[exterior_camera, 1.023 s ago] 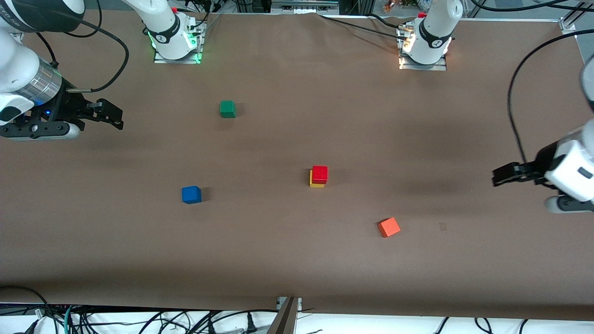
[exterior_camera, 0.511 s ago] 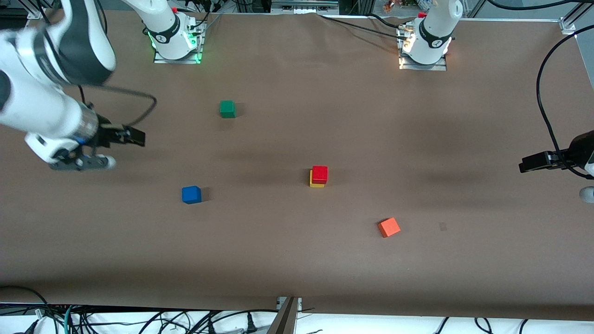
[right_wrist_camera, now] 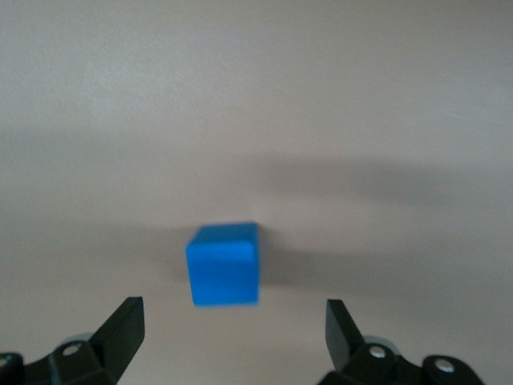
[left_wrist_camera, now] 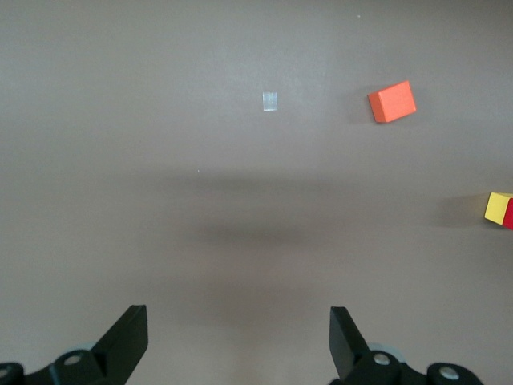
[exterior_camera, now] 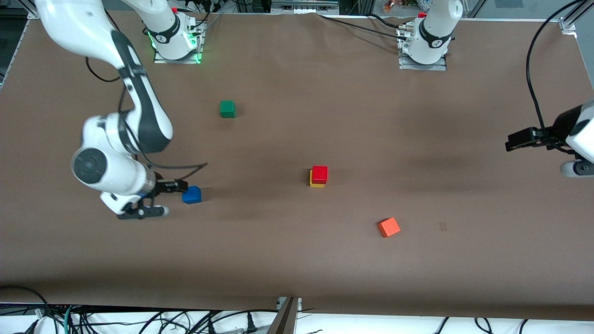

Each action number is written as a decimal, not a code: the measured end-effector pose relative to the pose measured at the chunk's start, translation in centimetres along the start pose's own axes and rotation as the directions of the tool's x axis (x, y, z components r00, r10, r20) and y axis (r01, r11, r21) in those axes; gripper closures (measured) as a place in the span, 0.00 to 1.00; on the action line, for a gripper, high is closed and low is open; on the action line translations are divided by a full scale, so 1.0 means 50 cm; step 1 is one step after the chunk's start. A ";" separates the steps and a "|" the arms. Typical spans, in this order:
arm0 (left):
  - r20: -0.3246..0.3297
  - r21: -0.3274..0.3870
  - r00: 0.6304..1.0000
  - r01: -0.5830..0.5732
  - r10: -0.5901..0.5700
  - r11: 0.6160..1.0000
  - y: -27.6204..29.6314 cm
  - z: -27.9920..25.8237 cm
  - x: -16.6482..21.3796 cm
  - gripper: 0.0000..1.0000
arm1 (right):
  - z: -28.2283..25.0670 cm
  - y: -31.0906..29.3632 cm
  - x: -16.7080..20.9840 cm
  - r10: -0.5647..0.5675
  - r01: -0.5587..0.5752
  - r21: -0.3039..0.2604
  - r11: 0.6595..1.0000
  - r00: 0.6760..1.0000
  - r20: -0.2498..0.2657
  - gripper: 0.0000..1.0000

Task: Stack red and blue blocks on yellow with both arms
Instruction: 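Close the right gripper on the blue cube and lift it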

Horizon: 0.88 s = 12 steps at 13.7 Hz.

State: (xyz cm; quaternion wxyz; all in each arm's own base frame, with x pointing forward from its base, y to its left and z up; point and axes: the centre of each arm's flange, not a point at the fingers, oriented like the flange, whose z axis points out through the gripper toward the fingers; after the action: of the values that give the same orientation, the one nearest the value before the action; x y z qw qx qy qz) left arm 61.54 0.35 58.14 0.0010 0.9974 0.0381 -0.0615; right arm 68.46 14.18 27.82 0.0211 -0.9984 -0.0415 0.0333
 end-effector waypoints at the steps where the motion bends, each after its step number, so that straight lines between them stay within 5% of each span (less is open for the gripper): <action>1: -0.002 0.004 1.000 0.010 -0.010 1.000 0.004 0.005 -0.017 0.00 | 0.029 -0.007 0.008 0.002 -0.002 0.009 1.000 1.000 -0.003 0.00; 11: 0.007 0.010 1.000 0.023 -0.023 1.000 0.004 0.035 -0.029 0.00 | 0.136 -0.025 -0.005 -0.002 0.001 0.012 1.000 0.999 0.043 0.02; 12: 0.005 0.010 1.000 0.028 -0.028 1.000 -0.002 0.034 -0.028 0.00 | 0.144 -0.024 -0.010 -0.001 0.001 0.011 1.000 0.999 0.052 0.09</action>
State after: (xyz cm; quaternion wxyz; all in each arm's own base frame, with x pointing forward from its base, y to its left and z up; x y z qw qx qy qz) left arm 59.92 0.34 56.62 -0.0045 0.9966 0.0519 -0.0643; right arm 67.40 15.60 20.74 0.0254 -0.9970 -0.0423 0.0593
